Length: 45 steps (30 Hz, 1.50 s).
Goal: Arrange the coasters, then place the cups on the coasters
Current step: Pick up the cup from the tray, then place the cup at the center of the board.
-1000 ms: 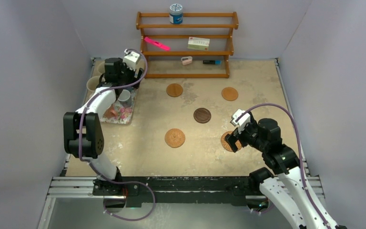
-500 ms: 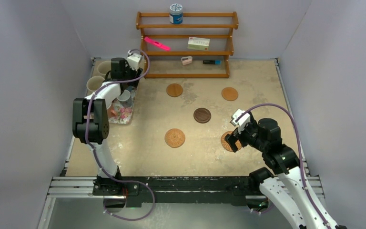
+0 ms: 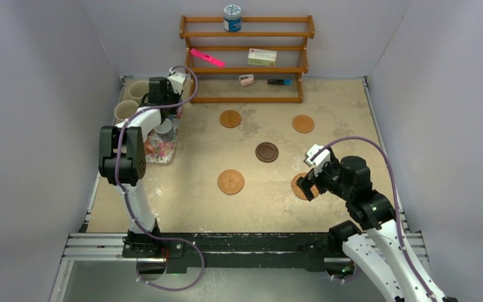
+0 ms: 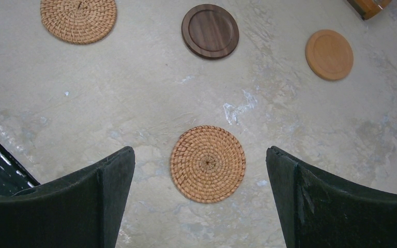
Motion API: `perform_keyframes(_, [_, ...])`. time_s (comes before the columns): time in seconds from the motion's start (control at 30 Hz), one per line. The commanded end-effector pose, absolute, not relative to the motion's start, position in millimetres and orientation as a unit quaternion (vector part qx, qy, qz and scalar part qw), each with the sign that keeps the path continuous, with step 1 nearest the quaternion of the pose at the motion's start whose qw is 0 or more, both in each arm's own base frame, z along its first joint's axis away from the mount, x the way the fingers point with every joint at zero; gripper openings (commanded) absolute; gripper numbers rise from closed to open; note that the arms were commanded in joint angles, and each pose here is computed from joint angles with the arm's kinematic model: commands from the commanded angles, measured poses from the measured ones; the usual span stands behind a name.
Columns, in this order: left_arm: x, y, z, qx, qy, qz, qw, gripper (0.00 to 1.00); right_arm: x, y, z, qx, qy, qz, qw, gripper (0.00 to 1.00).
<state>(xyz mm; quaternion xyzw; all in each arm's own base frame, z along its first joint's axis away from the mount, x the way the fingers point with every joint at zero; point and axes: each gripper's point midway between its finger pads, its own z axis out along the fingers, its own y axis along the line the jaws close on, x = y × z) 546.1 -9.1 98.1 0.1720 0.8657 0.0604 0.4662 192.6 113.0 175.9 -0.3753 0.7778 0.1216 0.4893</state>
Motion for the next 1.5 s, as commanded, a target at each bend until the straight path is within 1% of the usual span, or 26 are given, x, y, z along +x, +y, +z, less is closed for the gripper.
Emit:
perform_keyframes(0.0, [559, 3, 117, 0.153, 0.857, 0.090, 0.484, 0.24, 190, 117, 180, -0.385, 0.767, 0.130, 0.496, 0.99])
perform_keyframes(0.07, [559, 4, 117, 0.152, 0.857, 0.093, 0.484, 0.15, 190, 118, 181, -0.386, 0.767, 0.130, 0.496, 0.99])
perform_keyframes(0.13, [559, 3, 121, 0.151, 0.855, 0.093, 0.487, 0.04, 190, 118, 180, -0.387, 0.767, 0.131, 0.495, 0.99])
perform_keyframes(0.17, [559, 3, 123, 0.151, 0.854, 0.092, 0.489, 0.00, 190, 118, 181, -0.386, 0.767, 0.130, 0.496, 0.99])
perform_keyframes(0.4, [556, -2, 145, 0.155, 0.843, 0.080, 0.508, 0.00, 189, 118, 180, -0.386, 0.767, 0.131, 0.496, 0.99])
perform_keyframes(0.57, [548, -19, 169, 0.173, 0.827, 0.043, 0.533, 0.00, 189, 118, 180, -0.387, 0.766, 0.131, 0.496, 0.99])
perform_keyframes(0.7, [537, -32, 198, 0.184, 0.810, 0.014, 0.557, 0.00, 189, 118, 180, -0.388, 0.766, 0.131, 0.496, 0.99])
perform_keyframes(0.9, [515, -62, 222, 0.222, 0.789, -0.006, 0.573, 0.00, 190, 118, 180, -0.386, 0.767, 0.130, 0.496, 0.99])
perform_keyframes(1.17, [464, -112, 211, 0.290, 0.781, -0.074, 0.548, 0.00, 193, 118, 181, -0.379, 0.768, 0.127, 0.500, 0.99])
perform_keyframes(1.33, [437, -143, 197, 0.318, 0.778, -0.114, 0.529, 0.00, 197, 118, 178, -0.375, 0.778, 0.125, 0.489, 0.99])
perform_keyframes(1.47, [418, -171, 196, 0.346, 0.771, -0.136, 0.518, 0.00, 202, 119, 188, -0.375, 0.769, 0.121, 0.504, 0.99])
